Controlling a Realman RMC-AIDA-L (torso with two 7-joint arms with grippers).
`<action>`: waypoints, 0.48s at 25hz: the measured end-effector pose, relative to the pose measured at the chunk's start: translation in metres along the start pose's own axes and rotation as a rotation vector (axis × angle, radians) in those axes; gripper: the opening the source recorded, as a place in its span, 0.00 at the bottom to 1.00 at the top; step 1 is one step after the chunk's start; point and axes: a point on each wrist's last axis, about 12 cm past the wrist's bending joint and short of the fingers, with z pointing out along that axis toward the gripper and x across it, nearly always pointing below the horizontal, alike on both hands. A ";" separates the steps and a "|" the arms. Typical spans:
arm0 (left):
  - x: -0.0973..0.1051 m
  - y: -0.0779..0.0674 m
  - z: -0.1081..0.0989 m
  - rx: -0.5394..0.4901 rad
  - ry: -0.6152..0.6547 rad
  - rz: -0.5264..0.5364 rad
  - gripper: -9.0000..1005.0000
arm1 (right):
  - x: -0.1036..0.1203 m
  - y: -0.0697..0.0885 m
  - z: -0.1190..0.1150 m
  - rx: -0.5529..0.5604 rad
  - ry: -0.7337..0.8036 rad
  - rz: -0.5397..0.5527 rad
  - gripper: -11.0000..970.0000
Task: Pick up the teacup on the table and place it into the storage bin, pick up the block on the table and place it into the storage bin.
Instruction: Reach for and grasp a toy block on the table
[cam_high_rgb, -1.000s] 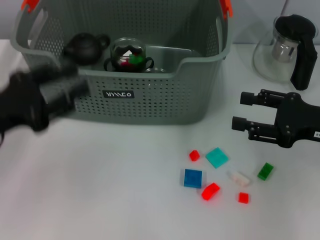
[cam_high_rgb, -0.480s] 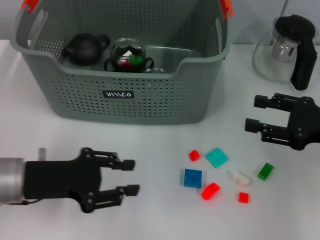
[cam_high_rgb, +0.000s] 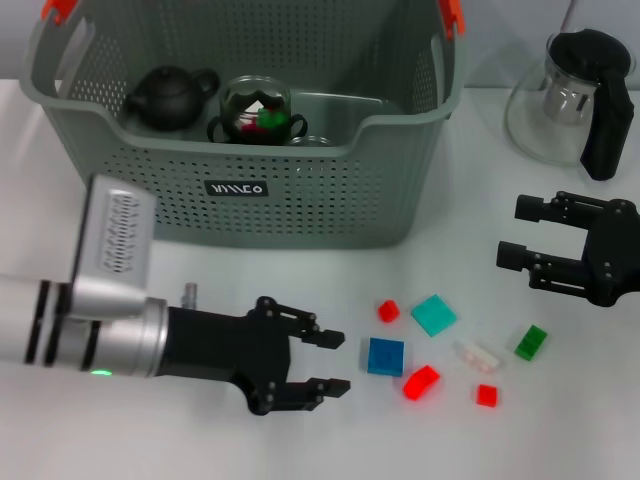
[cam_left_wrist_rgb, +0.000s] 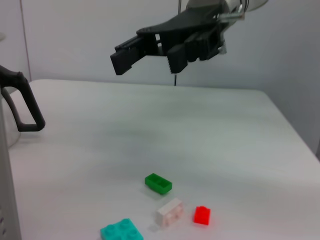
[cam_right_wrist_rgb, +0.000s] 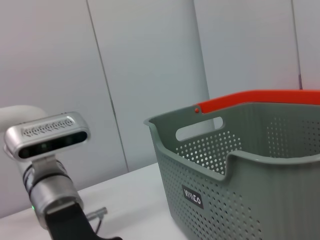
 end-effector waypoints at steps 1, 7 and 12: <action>0.000 0.002 0.004 -0.001 0.005 0.009 0.49 | 0.000 0.000 0.000 0.000 0.000 0.000 0.77; -0.001 0.012 0.025 -0.040 0.033 0.007 0.52 | 0.000 0.000 -0.001 0.001 0.001 -0.001 0.77; -0.001 0.016 0.036 -0.076 0.033 0.005 0.54 | 0.000 -0.001 -0.001 0.004 0.002 0.001 0.77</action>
